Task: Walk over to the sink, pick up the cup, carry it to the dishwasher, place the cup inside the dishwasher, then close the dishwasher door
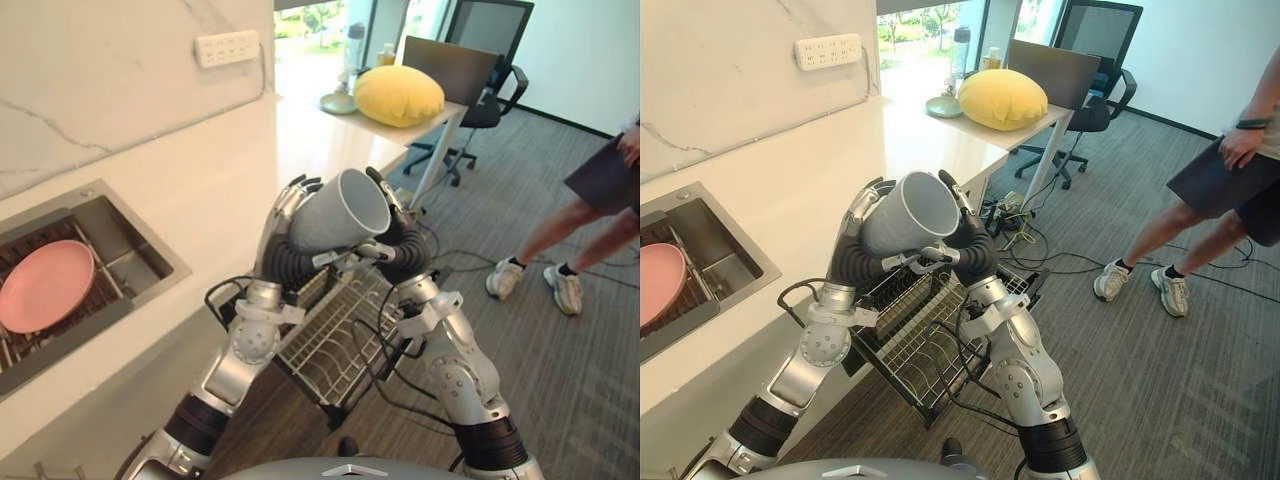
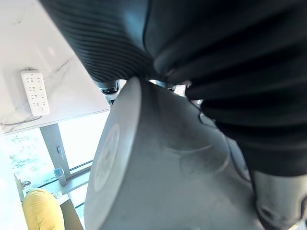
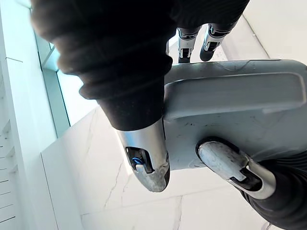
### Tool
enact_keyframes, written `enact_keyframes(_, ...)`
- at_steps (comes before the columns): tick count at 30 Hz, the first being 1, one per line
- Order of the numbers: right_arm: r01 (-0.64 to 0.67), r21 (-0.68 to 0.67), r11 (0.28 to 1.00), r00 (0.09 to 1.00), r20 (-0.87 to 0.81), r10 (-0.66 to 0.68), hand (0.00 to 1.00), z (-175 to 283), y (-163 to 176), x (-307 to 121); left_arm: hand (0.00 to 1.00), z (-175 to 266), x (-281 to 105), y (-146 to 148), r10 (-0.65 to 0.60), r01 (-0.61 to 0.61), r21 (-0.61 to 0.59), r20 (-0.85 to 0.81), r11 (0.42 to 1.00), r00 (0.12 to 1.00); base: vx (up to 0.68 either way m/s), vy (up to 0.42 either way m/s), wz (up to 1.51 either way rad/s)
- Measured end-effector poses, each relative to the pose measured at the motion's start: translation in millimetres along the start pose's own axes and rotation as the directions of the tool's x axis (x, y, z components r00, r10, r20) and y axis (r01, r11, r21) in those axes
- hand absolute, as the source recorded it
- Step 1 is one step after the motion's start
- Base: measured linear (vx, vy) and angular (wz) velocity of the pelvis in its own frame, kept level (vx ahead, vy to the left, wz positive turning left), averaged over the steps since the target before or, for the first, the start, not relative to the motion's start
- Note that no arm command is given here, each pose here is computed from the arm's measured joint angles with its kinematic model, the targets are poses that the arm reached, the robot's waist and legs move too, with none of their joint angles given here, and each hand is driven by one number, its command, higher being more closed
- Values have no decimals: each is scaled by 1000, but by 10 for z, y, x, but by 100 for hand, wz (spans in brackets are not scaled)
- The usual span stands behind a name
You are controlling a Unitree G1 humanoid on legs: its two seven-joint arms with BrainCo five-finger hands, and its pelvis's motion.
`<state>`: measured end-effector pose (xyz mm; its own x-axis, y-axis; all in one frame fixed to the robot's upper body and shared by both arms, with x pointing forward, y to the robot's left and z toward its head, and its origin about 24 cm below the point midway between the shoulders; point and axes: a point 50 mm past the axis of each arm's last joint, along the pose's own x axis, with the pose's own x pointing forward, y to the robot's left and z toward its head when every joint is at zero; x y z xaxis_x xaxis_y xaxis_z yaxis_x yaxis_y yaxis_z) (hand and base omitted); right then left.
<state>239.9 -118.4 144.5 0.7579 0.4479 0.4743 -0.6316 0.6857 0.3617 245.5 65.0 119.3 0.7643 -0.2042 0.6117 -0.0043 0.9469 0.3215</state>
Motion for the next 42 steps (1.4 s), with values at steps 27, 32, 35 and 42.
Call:
enact_keyframes(27,33,3,999,997,-67,-33,100,-104,43,30,100,-57,-60,-52,-7,7,105,1,994,1000,-2,0,0)
enact_keyframes(32,34,-21,999,997,-66,-36,100,-102,42,31,100,-61,-70,-64,-2,2,106,-5,994,1000,-15,-3,-1)
enact_keyframes(35,37,-36,999,997,-64,-39,100,-99,41,31,100,-64,-74,-70,0,1,107,-9,994,1000,0,0,0)
enact_keyframes(42,49,-75,996,997,-50,-53,100,-81,42,52,0,-82,-98,-85,6,-3,109,-23,994,1000,-10,3,0)
